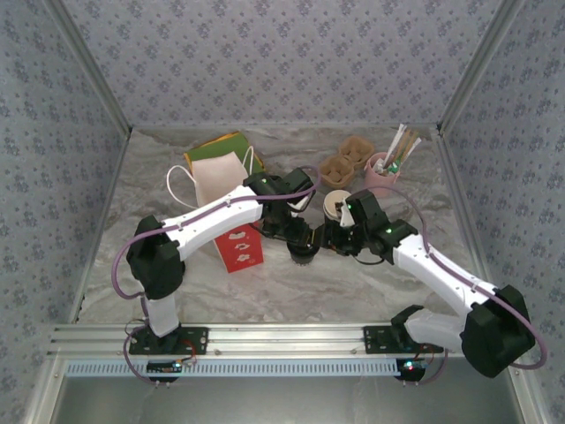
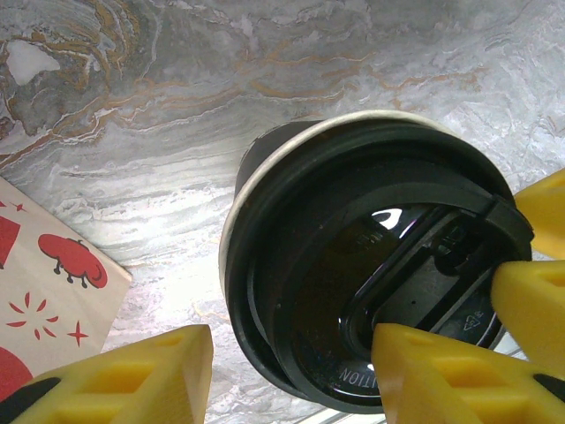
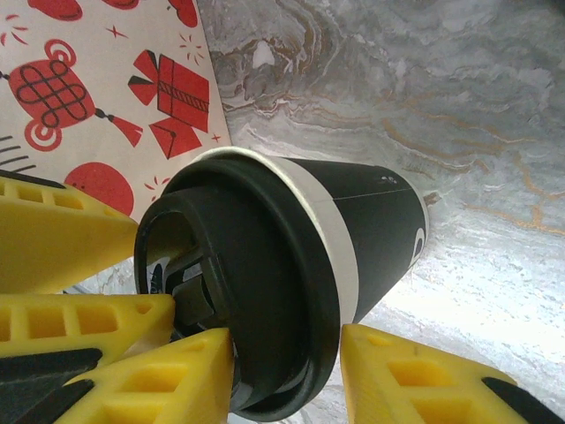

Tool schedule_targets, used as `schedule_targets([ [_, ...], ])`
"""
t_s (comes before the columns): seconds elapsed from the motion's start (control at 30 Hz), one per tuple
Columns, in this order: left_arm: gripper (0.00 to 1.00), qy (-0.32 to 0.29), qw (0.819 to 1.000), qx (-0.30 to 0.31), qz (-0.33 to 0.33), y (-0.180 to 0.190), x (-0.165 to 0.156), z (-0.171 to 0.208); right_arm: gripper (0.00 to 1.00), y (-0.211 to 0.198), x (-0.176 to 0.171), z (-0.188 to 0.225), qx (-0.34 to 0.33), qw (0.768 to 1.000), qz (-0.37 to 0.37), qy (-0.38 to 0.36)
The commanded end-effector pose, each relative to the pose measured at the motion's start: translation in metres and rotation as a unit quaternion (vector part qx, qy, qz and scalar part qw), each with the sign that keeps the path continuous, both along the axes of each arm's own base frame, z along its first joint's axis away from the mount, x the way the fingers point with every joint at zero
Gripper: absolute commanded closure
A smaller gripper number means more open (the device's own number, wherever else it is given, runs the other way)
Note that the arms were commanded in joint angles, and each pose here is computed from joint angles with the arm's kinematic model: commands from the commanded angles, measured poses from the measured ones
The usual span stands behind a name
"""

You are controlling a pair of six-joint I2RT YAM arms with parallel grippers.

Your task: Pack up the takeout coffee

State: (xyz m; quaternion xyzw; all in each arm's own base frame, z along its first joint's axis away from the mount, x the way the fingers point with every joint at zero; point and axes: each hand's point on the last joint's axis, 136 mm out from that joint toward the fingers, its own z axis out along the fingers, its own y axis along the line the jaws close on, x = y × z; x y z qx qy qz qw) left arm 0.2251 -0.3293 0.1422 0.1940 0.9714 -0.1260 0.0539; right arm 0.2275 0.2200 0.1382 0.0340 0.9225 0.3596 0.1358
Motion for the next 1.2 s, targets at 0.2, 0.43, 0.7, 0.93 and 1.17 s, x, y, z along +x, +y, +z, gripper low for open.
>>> schedule_targets([
  [0.2, 0.49, -0.008, 1.000, 0.019, 0.009, 0.009, 0.008, 0.004, 0.65, 0.003, -0.003, -0.006, -0.019, 1.000, 0.018, -0.001],
  [0.43, 0.50, -0.005, 1.000, -0.020, 0.024, 0.004, 0.011, 0.014, 0.64, 0.002, 0.000, -0.005, -0.023, 1.000, 0.017, -0.008],
  [0.7, 0.53, 0.032, 0.996, -0.065, 0.053, 0.002, 0.010, 0.000, 0.64, 0.002, -0.002, -0.003, -0.024, 1.000, 0.018, -0.010],
  [0.93, 0.54, 0.037, 0.996, -0.056, 0.052, 0.007, 0.006, -0.007, 0.64, -0.002, -0.005, -0.008, -0.036, 0.999, 0.019, -0.007],
  [1.17, 0.55, 0.048, 0.997, -0.030, 0.048, 0.012, -0.001, -0.025, 0.64, -0.010, -0.010, -0.024, -0.059, 0.998, 0.019, 0.006],
])
